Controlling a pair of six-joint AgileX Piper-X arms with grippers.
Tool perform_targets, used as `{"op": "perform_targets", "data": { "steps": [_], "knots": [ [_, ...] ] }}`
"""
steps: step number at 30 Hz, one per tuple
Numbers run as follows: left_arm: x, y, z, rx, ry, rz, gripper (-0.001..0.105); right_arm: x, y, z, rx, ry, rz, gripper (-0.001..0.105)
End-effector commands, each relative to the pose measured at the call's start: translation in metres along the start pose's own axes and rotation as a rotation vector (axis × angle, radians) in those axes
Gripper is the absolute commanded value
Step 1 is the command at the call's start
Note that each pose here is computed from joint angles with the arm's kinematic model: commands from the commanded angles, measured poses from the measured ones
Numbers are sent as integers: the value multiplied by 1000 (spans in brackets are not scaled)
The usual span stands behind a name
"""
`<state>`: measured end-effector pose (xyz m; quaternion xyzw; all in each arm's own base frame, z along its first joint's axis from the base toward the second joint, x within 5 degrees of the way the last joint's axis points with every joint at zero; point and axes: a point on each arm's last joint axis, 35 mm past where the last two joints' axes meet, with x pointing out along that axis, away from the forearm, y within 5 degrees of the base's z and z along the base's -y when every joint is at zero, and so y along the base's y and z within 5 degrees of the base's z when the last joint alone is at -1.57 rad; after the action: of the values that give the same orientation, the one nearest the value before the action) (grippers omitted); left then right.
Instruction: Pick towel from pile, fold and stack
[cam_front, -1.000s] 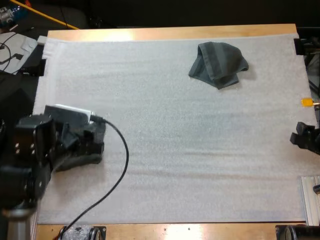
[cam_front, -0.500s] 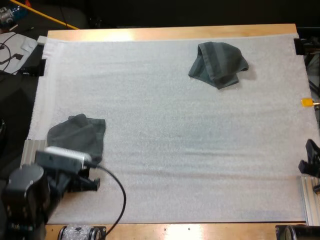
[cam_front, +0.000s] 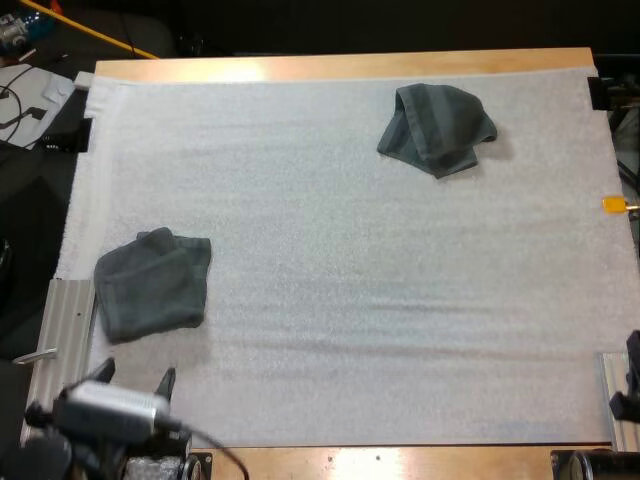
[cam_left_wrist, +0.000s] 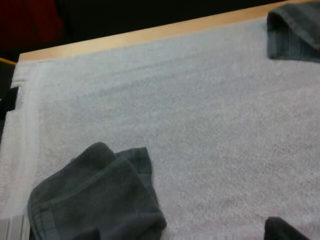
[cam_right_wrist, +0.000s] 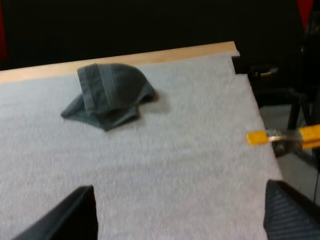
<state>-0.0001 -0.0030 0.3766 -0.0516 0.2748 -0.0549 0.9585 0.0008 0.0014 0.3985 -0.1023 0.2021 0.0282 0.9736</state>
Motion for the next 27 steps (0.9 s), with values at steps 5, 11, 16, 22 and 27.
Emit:
{"op": "perform_targets", "data": {
  "steps": [5, 11, 16, 22, 27],
  "knots": [
    [-36, 1, -37, 11, -98, -13, 62, -35, 6, -18, -12, -127, -33, 66],
    [-42, 1, -50, 16, -75, -16, 62, -56, 10, -34, -12, -189, -49, 67],
    [-42, 1, -54, 13, -43, -23, 62, -56, 11, -38, -10, -155, -40, 67],
    [-41, 2, -56, 2, -21, -16, 62, -54, 12, -42, -3, -118, -32, 66],
    [-40, 1, -55, 5, -25, -17, 62, -53, 11, -40, -4, -132, -35, 66]
  ]
}}
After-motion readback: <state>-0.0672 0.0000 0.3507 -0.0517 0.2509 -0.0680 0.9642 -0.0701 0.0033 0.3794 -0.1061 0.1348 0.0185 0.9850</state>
